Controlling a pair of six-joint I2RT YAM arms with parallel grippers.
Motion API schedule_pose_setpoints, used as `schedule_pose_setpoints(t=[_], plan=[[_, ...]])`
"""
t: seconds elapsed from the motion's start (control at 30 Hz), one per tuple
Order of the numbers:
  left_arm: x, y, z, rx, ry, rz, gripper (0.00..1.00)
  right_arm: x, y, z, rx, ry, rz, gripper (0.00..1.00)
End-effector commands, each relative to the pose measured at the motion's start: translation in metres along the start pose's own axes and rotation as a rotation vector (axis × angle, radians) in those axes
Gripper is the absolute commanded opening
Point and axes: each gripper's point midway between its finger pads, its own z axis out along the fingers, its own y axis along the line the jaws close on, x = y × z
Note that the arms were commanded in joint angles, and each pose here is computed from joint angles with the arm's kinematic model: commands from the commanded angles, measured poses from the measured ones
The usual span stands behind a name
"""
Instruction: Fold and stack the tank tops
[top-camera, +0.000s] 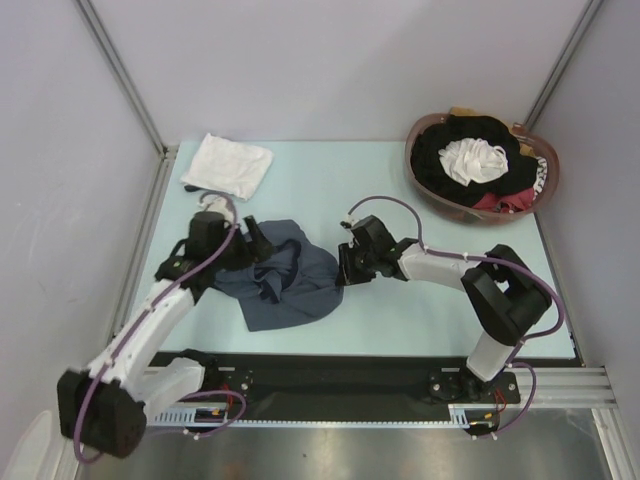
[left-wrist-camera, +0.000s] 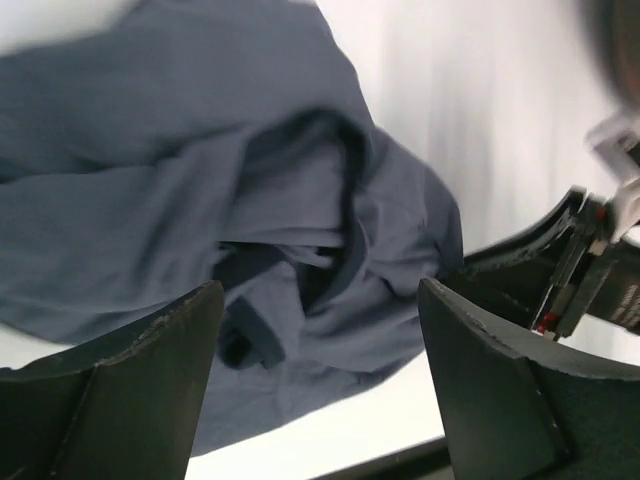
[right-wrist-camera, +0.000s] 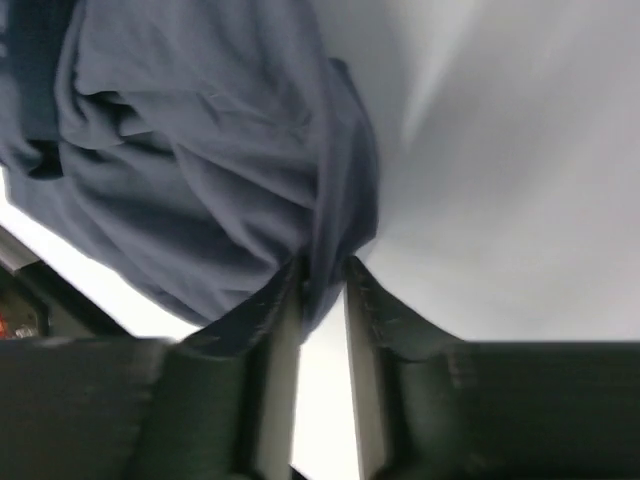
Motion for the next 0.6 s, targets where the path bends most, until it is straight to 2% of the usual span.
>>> schedule_pose_setpoints(t=[0.0, 0.07, 0.1, 0.13, 0.23, 0.43, 0.57], plan=[[-0.005, -0.022, 0.024, -0.010, 0.024, 0.092, 0.83, -0.014, 0.016, -0.002, -0.053, -0.054, -0.036, 0.25], [0.000, -0.030, 0.042, -0.014, 0.076, 0.131, 0.78, -0.011, 0.016, -0.003, -0.058, -0.049, -0.037, 0.16], [0.001, -0.032, 0.049, -0.017, 0.086, 0.142, 0.77, -0.010, 0.016, -0.003, -0.062, -0.047, -0.041, 0.15], [0.008, -0.029, 0.061, -0.040, 0.118, 0.156, 0.77, -0.008, 0.015, -0.002, -0.059, -0.045, -0.040, 0.16], [0.013, -0.031, 0.081, -0.057, 0.162, 0.175, 0.70, -0.005, 0.014, -0.002, -0.064, -0.040, -0.040, 0.27], [0.012, -0.037, 0.103, -0.056, 0.160, 0.195, 0.52, -0.008, 0.020, -0.007, -0.094, -0.065, -0.052, 0.24], [0.014, -0.052, 0.110, -0.038, 0.177, 0.230, 0.49, -0.007, 0.017, -0.008, -0.085, -0.063, -0.057, 0.22]])
